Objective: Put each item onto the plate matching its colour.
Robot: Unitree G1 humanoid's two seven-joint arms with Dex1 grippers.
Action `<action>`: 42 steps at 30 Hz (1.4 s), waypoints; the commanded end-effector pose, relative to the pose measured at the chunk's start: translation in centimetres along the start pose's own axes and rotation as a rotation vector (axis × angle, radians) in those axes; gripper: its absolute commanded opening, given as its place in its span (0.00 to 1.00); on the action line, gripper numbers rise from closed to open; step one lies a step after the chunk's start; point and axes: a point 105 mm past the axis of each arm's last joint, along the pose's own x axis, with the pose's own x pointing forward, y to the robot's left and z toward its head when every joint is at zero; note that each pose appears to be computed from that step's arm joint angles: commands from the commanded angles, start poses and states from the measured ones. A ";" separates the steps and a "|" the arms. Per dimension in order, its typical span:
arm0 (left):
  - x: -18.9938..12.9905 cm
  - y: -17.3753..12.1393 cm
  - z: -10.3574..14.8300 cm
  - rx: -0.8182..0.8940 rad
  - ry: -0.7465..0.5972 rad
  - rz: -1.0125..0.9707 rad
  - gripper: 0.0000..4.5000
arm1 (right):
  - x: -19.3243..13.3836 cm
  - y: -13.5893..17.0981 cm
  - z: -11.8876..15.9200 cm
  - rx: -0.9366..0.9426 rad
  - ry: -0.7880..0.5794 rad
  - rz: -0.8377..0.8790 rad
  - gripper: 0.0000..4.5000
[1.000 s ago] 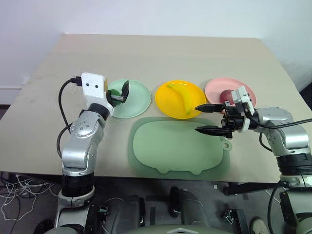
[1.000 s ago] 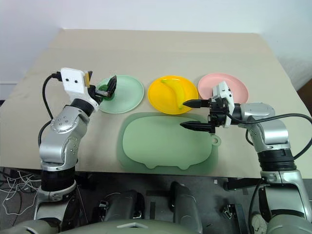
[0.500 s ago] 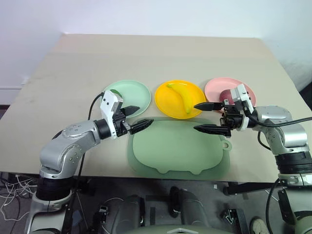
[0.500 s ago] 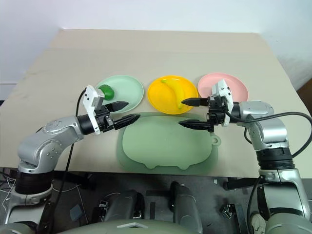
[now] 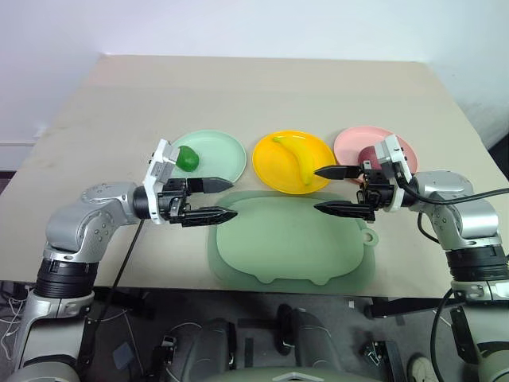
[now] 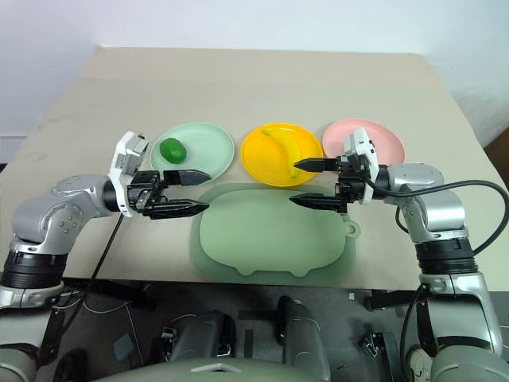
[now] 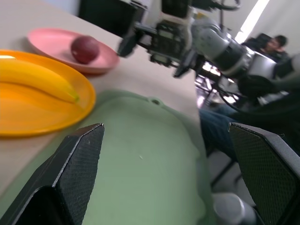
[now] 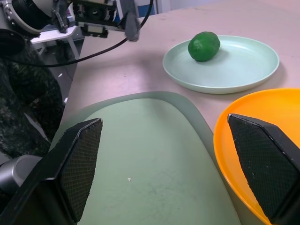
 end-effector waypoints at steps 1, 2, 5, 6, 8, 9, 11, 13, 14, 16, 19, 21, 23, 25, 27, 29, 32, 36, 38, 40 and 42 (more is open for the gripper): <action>-0.4 -0.4 0.5 0.081 0.042 -0.036 0.99 | 0.3 0.2 1.4 -0.039 -0.031 0.012 1.00; -0.4 -0.2 0.5 0.083 0.043 -0.031 0.99 | 0.4 0.3 1.3 -0.038 -0.033 0.018 1.00; -0.2 0.1 0.7 0.099 0.031 -0.015 0.99 | 0.6 0.2 1.2 -0.038 -0.030 0.021 1.00; -0.2 -0.1 0.7 0.086 0.028 -0.027 0.99 | 0.6 0.2 1.2 -0.038 -0.030 0.023 1.00; -0.3 -0.2 0.4 0.078 0.038 -0.028 0.99 | 0.6 0.1 1.2 -0.035 -0.034 0.024 1.00; -0.3 -0.5 0.2 0.069 0.049 -0.042 0.99 | 0.6 0.1 1.2 -0.035 -0.036 0.022 1.00; -0.3 -0.2 0.4 0.093 0.048 -0.016 0.99 | 0.4 -0.2 1.2 -0.036 -0.038 0.012 1.00; -0.2 0.2 0.7 0.102 0.044 -0.002 0.99 | 0.2 -0.3 1.2 -0.036 -0.038 0.006 1.00; -0.1 0.4 0.9 0.111 0.041 0.000 0.99 | 0.1 -0.5 1.1 -0.036 -0.035 -0.001 1.00; 0.1 0.0 1.0 0.091 0.041 -0.039 0.99 | -0.2 -0.6 0.9 -0.036 -0.032 -0.005 1.00; 0.7 0.1 0.7 0.079 0.055 -0.064 0.99 | -0.8 -0.8 0.9 -0.041 -0.020 -0.019 1.00; 1.3 0.4 0.4 0.072 0.054 -0.076 0.99 | -1.4 -0.8 0.8 -0.038 -0.012 -0.027 1.00; 1.9 0.7 0.3 0.070 0.051 -0.085 0.99 | -2.0 -0.9 0.8 -0.038 -0.008 -0.033 1.00; 2.6 0.6 0.4 0.071 0.045 -0.112 0.99 | -2.4 -1.2 0.9 -0.043 -0.003 -0.051 1.00; 3.0 1.0 0.6 0.090 0.034 -0.104 0.99 | -2.6 -1.3 1.1 -0.040 -0.015 -0.064 1.00; 3.2 1.1 0.5 0.081 0.036 -0.107 0.99 | -2.7 -1.2 1.0 -0.039 -0.013 -0.064 1.00; 3.2 1.4 0.3 0.098 0.041 -0.087 0.99 | -2.7 -0.7 0.7 -0.034 -0.011 -0.057 1.00; 2.7 1.8 0.7 0.082 0.033 -0.099 0.99 | -3.3 -0.4 0.7 -0.018 -0.003 -0.050 1.00; 2.6 2.0 0.5 0.103 0.046 -0.086 0.99 | -4.1 -0.6 0.6 -0.024 0.016 -0.073 1.00; 2.9 2.1 0.8 0.100 0.033 -0.095 0.99 | -5.1 -1.0 0.8 -0.024 0.021 -0.111 1.00; 3.3 2.1 0.9 0.111 0.028 -0.108 0.99 | -5.5 -1.1 0.9 -0.038 0.027 -0.131 1.00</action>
